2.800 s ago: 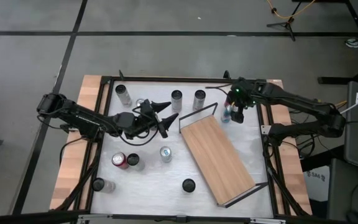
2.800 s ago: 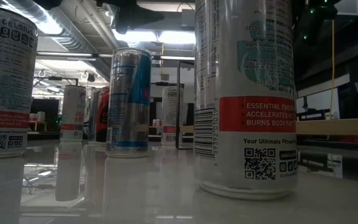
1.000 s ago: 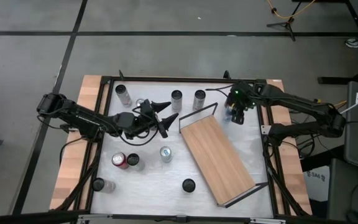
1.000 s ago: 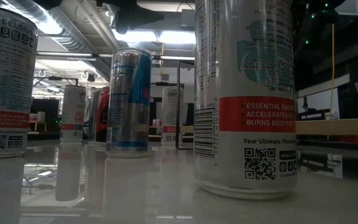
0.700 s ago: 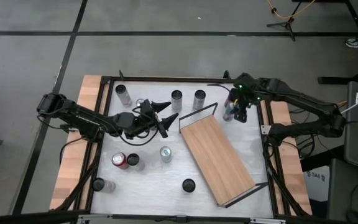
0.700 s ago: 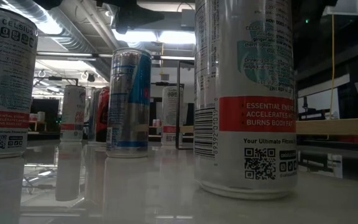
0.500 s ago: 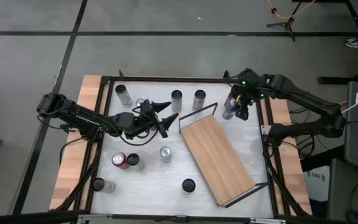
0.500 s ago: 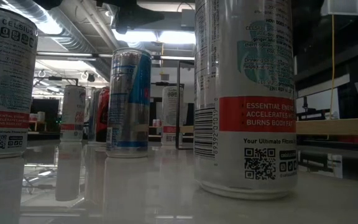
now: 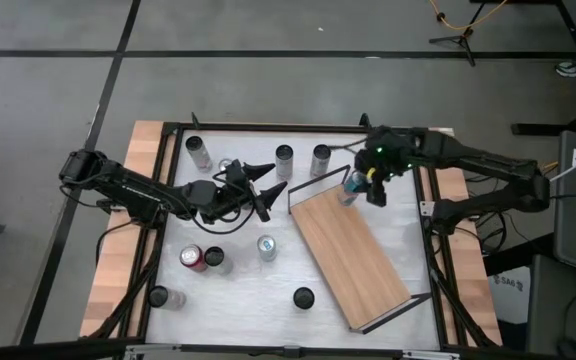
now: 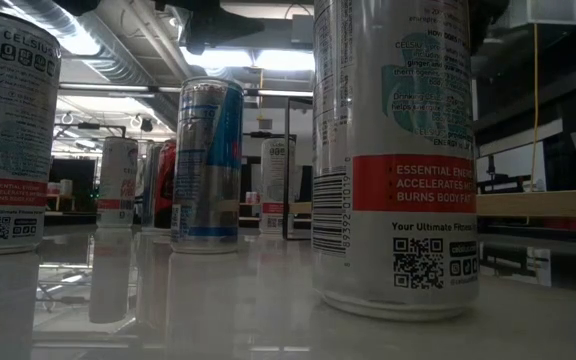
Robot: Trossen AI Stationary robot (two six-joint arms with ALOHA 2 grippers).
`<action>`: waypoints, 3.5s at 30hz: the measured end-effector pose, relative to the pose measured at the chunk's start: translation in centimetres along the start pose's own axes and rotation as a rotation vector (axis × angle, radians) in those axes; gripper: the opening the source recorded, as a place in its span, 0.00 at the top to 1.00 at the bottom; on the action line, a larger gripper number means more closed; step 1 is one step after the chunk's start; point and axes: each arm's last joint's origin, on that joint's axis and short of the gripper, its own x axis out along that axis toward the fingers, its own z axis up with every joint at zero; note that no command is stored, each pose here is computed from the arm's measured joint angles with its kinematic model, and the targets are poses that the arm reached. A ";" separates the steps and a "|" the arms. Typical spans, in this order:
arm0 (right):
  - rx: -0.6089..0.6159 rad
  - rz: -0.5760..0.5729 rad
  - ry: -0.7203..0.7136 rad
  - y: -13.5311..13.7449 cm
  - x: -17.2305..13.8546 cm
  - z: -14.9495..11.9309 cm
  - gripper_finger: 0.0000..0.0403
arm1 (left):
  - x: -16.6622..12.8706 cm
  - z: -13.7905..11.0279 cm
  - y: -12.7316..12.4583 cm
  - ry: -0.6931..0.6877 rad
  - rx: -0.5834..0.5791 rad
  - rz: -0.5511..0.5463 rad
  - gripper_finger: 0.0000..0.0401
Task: Place canned beverage on shelf
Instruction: Put the blue soda can on the shelf, then put the blue soda can on the shelf aligned with the other blue soda can
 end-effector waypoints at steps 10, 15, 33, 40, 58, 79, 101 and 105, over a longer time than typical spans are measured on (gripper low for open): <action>-0.012 -0.054 0.140 -0.4 4.6 1.0 0.42 | 0.0 0.0 0.0 0.000 0.000 0.000 0.20; -0.012 -0.071 0.174 -0.6 6.0 1.2 0.42 | 0.0 0.0 0.0 0.000 0.000 0.000 0.20; -0.015 -0.092 0.152 -0.8 6.3 1.5 0.42 | 0.0 0.0 0.0 0.000 0.000 0.000 0.20; -0.015 -0.092 0.152 -0.8 6.3 1.5 0.42 | 0.0 0.0 0.0 0.000 0.000 0.000 0.20; -0.014 -0.084 0.156 -0.7 6.4 1.5 0.23 | 0.0 0.0 0.0 0.000 0.000 0.000 0.20; -0.005 -0.082 0.173 -0.6 3.8 2.7 0.17 | 1.0 2.3 -1.7 0.035 0.052 -0.047 0.20; -0.006 -0.058 0.130 0.0 -2.4 5.1 0.17 | -2.0 5.7 -6.1 0.666 0.098 -0.183 0.20; -0.001 0.008 0.119 0.1 -2.4 5.1 0.17 | -3.3 5.0 -6.4 0.739 0.161 -0.203 0.20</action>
